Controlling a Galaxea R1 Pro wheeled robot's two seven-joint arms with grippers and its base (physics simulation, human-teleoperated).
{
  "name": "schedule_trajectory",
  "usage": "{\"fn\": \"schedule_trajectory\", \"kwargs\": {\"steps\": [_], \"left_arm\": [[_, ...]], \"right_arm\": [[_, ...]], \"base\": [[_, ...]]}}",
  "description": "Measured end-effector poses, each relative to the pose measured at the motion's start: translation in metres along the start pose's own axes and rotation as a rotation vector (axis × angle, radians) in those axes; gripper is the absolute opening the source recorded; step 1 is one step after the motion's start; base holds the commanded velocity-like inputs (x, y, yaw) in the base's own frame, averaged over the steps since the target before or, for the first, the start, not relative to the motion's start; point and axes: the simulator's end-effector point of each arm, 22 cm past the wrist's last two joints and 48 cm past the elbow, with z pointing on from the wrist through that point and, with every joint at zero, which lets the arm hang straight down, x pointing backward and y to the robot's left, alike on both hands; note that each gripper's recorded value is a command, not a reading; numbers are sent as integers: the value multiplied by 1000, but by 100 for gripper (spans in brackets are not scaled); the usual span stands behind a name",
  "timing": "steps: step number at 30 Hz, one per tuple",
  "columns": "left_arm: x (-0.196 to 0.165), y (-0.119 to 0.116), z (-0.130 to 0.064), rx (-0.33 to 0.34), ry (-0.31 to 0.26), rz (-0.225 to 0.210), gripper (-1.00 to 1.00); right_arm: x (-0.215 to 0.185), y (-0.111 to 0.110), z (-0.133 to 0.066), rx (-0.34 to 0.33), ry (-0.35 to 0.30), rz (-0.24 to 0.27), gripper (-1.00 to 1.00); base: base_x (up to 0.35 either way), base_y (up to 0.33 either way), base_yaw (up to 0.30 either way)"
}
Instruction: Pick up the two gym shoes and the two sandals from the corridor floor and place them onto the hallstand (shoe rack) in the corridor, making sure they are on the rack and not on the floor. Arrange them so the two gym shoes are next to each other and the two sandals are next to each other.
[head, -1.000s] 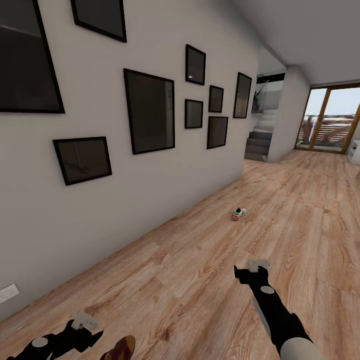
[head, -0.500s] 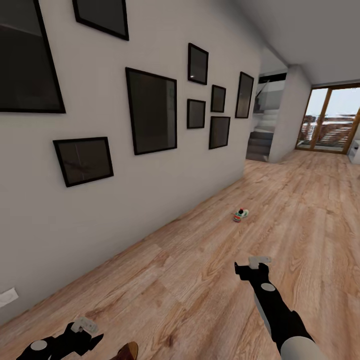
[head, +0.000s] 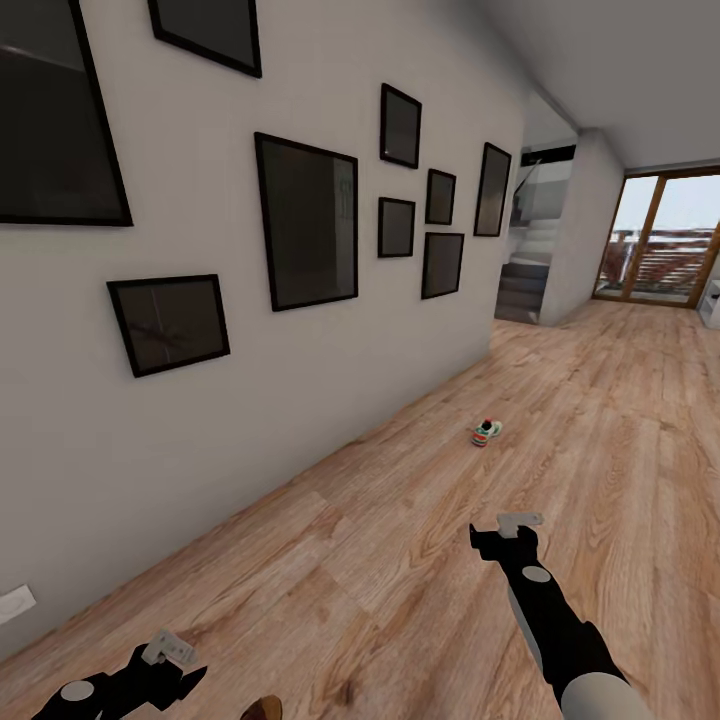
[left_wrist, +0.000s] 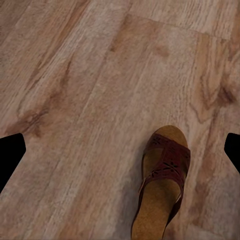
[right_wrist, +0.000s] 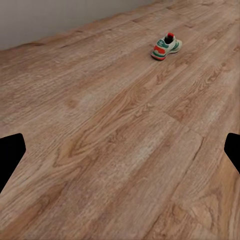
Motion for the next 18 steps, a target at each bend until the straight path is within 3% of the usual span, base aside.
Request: {"fn": "schedule_trajectory", "kwargs": {"steps": [18], "left_arm": [[0, 0, 0, 0, -2, 0, 100]], "right_arm": [[0, 0, 0, 2, 0, -1, 100]], "base": [[1, 1, 0]]}}
